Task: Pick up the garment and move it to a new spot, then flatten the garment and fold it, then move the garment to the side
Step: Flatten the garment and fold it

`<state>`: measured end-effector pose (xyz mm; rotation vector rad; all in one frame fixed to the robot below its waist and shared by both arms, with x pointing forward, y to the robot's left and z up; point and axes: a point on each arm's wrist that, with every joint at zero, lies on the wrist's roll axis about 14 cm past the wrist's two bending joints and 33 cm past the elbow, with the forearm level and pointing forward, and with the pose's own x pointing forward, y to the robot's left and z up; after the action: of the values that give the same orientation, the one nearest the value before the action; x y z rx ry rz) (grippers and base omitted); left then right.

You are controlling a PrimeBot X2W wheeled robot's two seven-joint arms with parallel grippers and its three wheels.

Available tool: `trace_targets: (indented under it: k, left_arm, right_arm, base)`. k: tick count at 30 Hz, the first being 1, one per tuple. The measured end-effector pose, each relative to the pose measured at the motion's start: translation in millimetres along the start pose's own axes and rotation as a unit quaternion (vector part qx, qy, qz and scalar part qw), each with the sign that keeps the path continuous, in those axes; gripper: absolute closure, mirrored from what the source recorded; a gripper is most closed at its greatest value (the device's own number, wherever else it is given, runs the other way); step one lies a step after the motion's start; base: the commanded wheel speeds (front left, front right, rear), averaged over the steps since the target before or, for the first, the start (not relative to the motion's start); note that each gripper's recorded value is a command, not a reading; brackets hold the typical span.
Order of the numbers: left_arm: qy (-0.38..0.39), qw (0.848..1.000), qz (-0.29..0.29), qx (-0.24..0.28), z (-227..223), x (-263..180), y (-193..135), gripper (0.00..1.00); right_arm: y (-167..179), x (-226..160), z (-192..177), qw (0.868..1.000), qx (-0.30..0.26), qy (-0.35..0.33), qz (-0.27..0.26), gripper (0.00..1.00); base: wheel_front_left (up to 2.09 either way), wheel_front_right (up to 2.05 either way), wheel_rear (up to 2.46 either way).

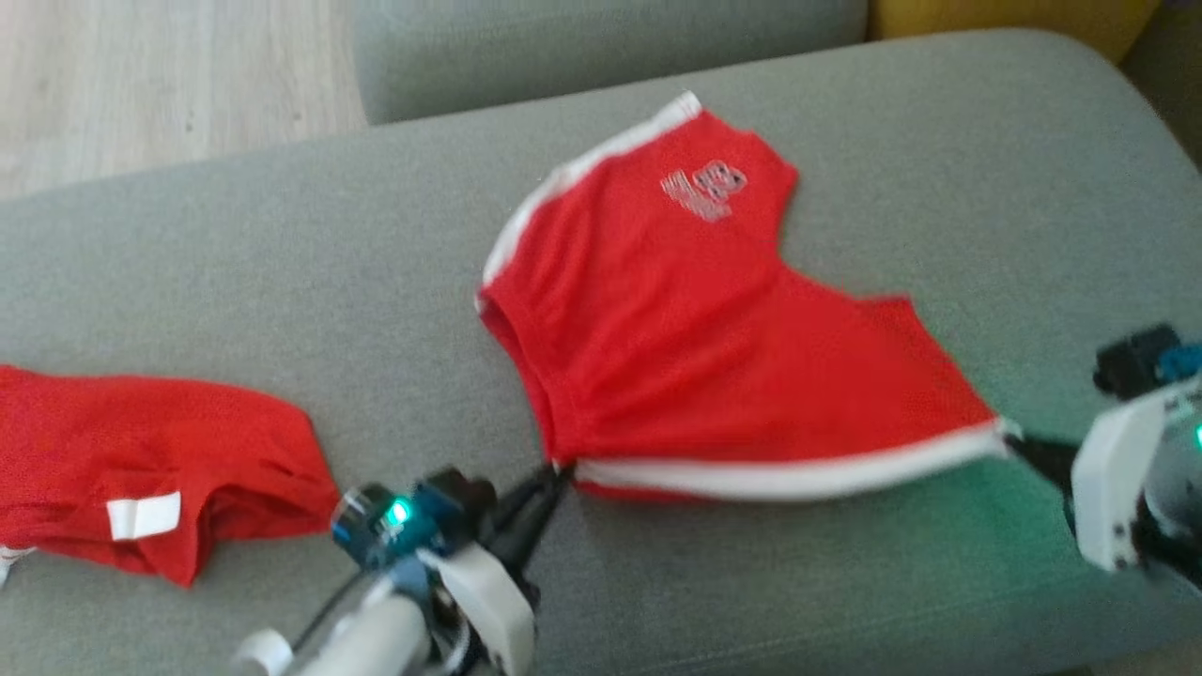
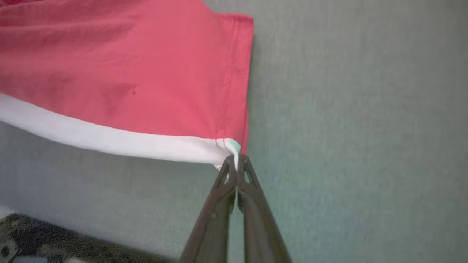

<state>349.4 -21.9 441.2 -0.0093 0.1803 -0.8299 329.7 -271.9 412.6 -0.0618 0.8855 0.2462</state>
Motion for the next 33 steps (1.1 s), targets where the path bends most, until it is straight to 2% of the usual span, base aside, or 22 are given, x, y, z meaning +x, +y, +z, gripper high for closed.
trace_targets:
  k: [4,8,15,20,28,33]
  left_arm:
    - [0.004,1.0,-0.015,-0.01,-4,-11,-22,1.0]
    - [-0.012,1.0,-0.009,-0.015,8,-10,-22,1.0]
    - [-0.063,0.997,0.043,-0.009,51,12,31,1.0]
    - [-0.078,0.994,0.073,-0.017,62,24,61,1.0]
    - [-0.051,0.993,0.106,-0.028,47,39,100,1.0]
    - [-0.031,0.991,0.128,-0.039,30,44,122,1.0]
  right_arm:
    - [5,-14,-19,0.999,0.004,0.033,0.015,1.0]
    - [-2,-16,17,1.0,-0.018,-0.007,0.005,1.0]
    - [-6,8,129,0.991,-0.091,-0.097,-0.019,1.0]
    - [0,39,192,0.983,-0.134,-0.126,-0.027,1.0]
    - [11,98,238,0.975,-0.183,-0.119,-0.033,1.0]
    - [21,139,244,0.975,-0.195,-0.101,-0.023,1.0]
  base:
    - [0.0,0.0,0.0]
    - [0.0,0.0,0.0]
    - [0.0,0.0,0.0]
    - [0.0,0.0,0.0]
    - [0.0,0.0,0.0]
    - [0.0,0.0,0.0]
